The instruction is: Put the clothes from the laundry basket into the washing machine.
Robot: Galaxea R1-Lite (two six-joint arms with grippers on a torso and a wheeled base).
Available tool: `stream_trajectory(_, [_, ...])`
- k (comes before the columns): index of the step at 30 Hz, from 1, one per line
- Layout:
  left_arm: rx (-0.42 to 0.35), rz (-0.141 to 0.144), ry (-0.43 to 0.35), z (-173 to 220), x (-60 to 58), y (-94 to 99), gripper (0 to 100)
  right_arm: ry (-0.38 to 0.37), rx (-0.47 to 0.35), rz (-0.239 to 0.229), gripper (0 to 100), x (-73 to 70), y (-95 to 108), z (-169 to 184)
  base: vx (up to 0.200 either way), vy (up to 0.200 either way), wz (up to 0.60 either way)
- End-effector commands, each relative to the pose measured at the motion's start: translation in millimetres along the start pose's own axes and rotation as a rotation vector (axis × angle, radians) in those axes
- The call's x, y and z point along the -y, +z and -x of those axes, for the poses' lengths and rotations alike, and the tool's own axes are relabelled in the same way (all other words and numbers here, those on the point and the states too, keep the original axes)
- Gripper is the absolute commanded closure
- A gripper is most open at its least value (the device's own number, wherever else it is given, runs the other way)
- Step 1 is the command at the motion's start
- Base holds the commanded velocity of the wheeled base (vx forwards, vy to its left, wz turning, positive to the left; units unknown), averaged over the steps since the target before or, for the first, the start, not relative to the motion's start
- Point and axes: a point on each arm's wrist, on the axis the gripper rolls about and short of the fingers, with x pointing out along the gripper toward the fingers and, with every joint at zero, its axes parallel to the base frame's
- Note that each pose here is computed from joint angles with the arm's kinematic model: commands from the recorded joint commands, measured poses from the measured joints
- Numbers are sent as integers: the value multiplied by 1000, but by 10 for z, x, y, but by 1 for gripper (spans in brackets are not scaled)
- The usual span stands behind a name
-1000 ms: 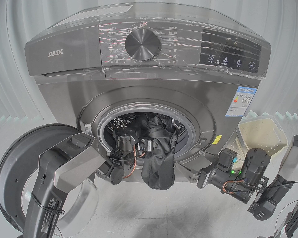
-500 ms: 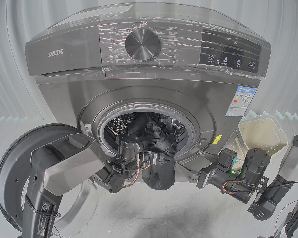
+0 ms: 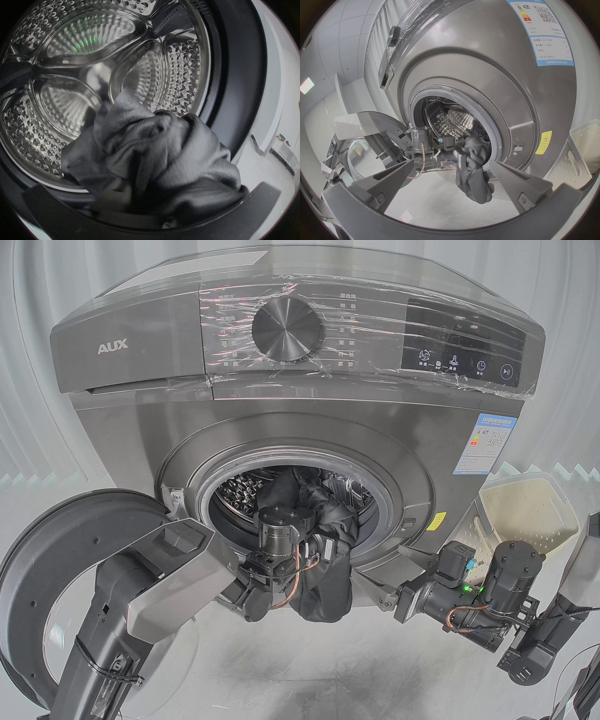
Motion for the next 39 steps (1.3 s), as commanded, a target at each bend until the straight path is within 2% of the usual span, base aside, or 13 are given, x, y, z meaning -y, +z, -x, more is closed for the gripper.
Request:
stream_trajectory(1, [142,19,153,-319,-257,97,100,1,-1,0,0,-1,-5,-4,0,0,0])
stream_trajectory(6, [253,31,237,-439,-471,304,100,-2,-7,0,0,1,-20,-7,0,0,0])
stream_trajectory(8, [262,32,249,-444,-514,328,100,-1,-6,0,0,1,-17,-9,0,0,0])
stream_trajectory(12, [278,34,289,-457,-694,353,100,0,-9,0,0,2,-24,-9,0,0,0])
stream_trajectory(19, [280,36,299,-432,-743,380,100,-4,-21,-1,0,7,-57,-22,0,0,0])
stream_trajectory(20, [281,37,298,-429,-735,393,0,-2,-21,-1,0,7,-57,-22,0,0,0])
stream_trajectory(23, [258,35,290,-395,-682,380,0,-2,-21,-1,0,7,-57,-22,0,0,0])
stream_trajectory(24, [195,29,283,-312,-633,329,0,-2,-21,-1,0,7,-57,-22,0,0,0])
stream_trajectory(25, [187,29,283,-299,-632,326,0,-2,-21,-1,0,7,-57,-22,0,0,0])
stream_trajectory(26, [100,20,252,-147,-515,290,0,-3,-23,-1,0,7,-60,-19,0,0,0])
stream_trajectory(30, [-2,1,205,15,-304,109,0,-3,-23,-1,0,7,-60,-19,0,0,0])
stream_trajectory(35, [-62,-18,184,191,-206,128,0,2,-20,-1,0,-10,-54,-16,0,0,0])
stream_trajectory(39, [-94,-35,171,333,-191,148,0,3,-19,1,0,-11,-50,-14,0,0,0])
